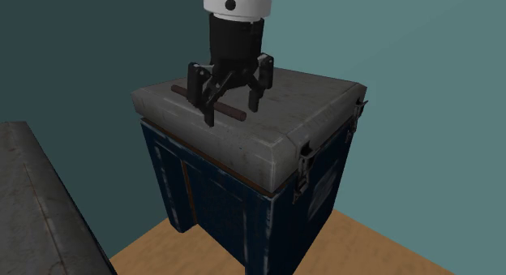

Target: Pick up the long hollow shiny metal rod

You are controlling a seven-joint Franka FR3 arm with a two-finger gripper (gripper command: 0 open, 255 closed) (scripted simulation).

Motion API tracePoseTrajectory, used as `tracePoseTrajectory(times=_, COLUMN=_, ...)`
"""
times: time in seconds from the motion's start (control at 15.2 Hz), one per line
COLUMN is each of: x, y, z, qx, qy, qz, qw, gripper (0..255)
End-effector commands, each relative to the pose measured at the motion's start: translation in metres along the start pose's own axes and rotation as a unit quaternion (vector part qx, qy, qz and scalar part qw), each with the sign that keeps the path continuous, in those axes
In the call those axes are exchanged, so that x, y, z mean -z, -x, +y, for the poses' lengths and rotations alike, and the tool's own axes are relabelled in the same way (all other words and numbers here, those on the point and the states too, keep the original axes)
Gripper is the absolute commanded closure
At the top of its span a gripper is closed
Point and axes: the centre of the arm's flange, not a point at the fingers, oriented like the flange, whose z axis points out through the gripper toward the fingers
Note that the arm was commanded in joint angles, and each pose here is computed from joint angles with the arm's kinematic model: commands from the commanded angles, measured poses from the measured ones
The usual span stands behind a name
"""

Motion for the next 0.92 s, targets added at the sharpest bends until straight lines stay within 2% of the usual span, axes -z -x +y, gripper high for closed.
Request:
tracePoseTrajectory(times=0.0, x=0.002, y=-0.027, z=0.006, qx=0.016, qy=-0.007, qz=0.010, qw=0.9998, gripper=0)
tracePoseTrajectory(times=0.46, x=0.012, y=-0.108, z=0.024, qx=0.069, qy=-0.031, qz=0.043, qw=0.9962, gripper=0)
tracePoseTrajectory(times=0.86, x=-0.014, y=-0.108, z=0.025, qx=0.071, qy=-0.032, qz=0.045, qw=0.9960, gripper=0)
